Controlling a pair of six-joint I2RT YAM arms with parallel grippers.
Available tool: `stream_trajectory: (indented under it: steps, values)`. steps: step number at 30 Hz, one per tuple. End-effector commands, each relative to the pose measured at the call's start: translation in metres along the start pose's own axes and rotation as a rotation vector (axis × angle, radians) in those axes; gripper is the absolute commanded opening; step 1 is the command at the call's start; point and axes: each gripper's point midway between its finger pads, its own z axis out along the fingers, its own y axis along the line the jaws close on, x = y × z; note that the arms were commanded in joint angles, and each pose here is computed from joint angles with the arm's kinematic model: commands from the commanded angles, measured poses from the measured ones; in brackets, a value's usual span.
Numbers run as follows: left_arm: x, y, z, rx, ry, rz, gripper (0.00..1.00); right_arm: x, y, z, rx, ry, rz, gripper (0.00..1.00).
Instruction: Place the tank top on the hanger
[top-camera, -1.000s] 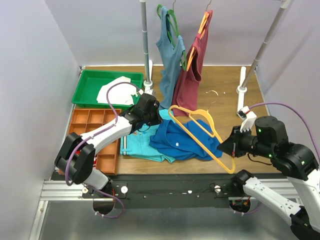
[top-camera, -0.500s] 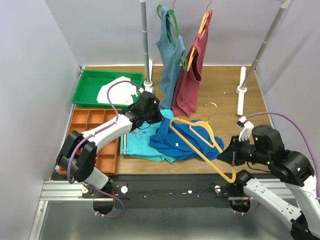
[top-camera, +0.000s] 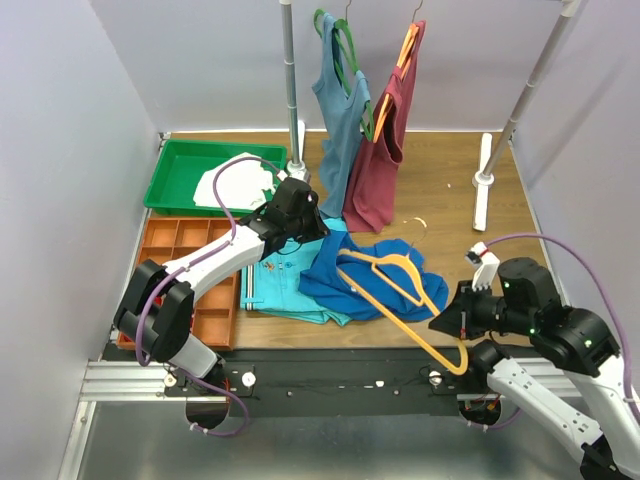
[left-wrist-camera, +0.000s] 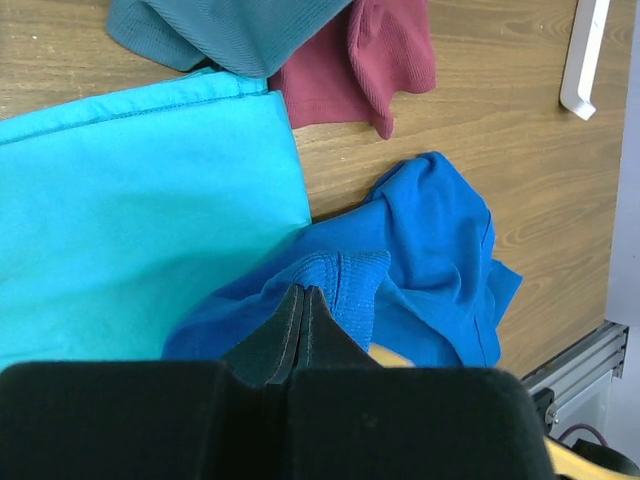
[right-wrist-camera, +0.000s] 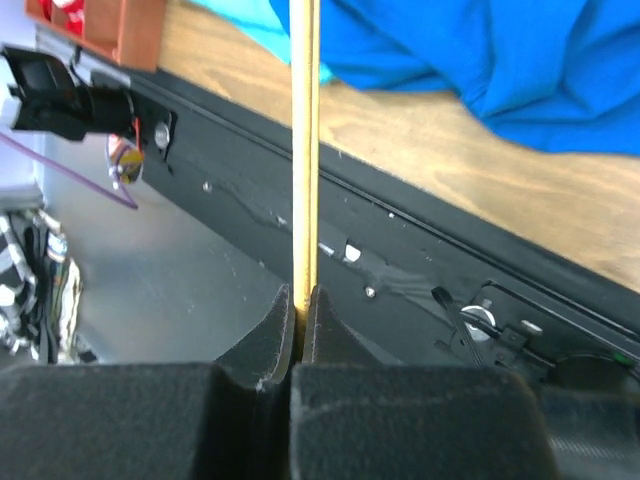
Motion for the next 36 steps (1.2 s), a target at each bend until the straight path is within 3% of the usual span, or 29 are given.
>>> stream_trajectory:
  steps: [1, 18, 36]
  values:
    - [-0.01, -0.014, -0.003, 0.052, -0.013, -0.005, 0.0, 0.008, 0.011, 0.015, -0.116, 0.022, -0.013, 0.01]
    - [-0.018, -0.018, -0.018, 0.047, -0.012, 0.041, 0.0, -0.019, 0.014, 0.054, -0.22, -0.14, -0.106, 0.01]
    - [-0.021, -0.022, -0.025, 0.06, -0.013, 0.055, 0.0, -0.047, -0.001, 0.081, -0.126, -0.22, -0.004, 0.01]
